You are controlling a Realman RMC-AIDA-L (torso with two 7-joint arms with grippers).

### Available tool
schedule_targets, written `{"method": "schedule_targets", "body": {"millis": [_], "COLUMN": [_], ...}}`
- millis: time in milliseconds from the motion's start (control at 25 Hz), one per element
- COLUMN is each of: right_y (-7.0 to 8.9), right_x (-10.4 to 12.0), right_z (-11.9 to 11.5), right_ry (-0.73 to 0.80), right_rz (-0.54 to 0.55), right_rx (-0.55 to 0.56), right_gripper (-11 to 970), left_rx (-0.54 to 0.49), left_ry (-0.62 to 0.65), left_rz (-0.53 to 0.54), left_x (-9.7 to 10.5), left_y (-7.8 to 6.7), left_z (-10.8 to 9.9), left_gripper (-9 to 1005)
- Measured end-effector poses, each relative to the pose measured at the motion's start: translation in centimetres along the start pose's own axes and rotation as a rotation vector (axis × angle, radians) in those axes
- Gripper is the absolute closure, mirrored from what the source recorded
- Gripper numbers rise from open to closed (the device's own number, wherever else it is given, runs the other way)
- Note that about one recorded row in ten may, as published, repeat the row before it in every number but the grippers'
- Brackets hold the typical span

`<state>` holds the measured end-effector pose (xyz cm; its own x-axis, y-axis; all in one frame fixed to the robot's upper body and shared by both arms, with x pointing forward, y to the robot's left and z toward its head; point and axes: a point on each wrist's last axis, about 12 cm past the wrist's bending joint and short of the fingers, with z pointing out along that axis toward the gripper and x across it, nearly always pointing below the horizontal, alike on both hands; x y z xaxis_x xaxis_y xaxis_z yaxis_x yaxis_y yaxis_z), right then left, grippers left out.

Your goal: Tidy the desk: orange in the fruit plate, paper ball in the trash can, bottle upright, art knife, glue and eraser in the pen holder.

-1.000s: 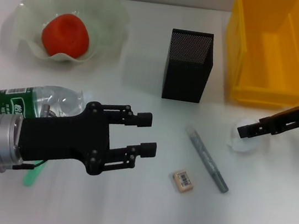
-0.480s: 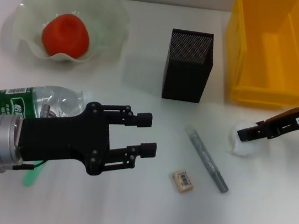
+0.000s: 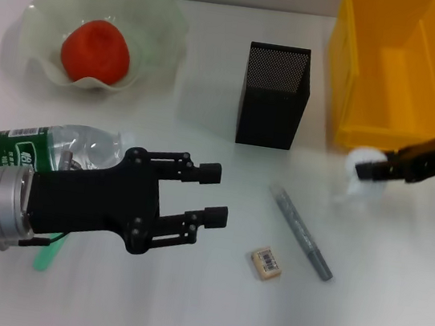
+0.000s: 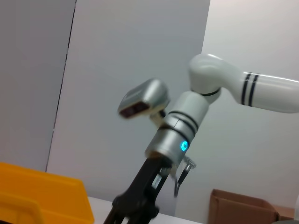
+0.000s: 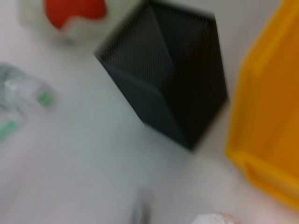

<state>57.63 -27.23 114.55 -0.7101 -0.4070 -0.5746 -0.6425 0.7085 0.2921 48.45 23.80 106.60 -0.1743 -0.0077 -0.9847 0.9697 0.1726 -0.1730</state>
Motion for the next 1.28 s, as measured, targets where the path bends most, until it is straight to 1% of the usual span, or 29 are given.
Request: {"method": "schedule_targets", "body": {"millis": [120,240,320,440,600,760,960,1120,1280], "right_y": [0.6,0.6,0.2,-0.8,-2.5,-3.7,-4.7,-5.0,-5.2], "right_x": [0.4,1.3,2.4,4.2,6.0,6.3,5.3,4.4,3.9], "right_z": [-2.1,-3.7,-4.6,-5.2,-4.9,-3.8,-2.4,-1.5,-1.0], "right_ry": [-0.139,-0.302,-0.426,-0.585,-0.719,-0.748,-0.712,-0.656,-0.621], "right_rz": [-0.042,-0.083,-0.101,-0.108,-0.116,-0.13,-0.166,-0.195,-0.211], "right_rx": [-0.022,-0.039,-0.043,-0.026,0.03,0.097,0.186,0.201,0.222], "right_gripper": [481,482,482,482,483,484,485,486,450], "left_rx": [-0.002,-0.006,-0.01,-0.011,-0.01,-0.006,-0.002,-0.002,-0.002], "left_ry": [-0.001,0.0,0.002,0.001,0.001,0.002,0.005,0.006,0.006], "left_rz": [0.007,0.009,0.009,0.009,0.012,0.004,0.002,0.003,0.002], "left_x": [0.0,0.0,0.0,0.0,-0.1,-0.1,-0.2,-0.2,-0.2], "left_y": [0.0,0.1,0.1,0.1,0.3,0.5,0.8,0.8,0.8], "left_z": [0.0,0.0,0.0,0.1,0.2,0.6,1.0,1.1,1.1], "left_gripper": [462,462,462,462,462,462,462,462,462]}}
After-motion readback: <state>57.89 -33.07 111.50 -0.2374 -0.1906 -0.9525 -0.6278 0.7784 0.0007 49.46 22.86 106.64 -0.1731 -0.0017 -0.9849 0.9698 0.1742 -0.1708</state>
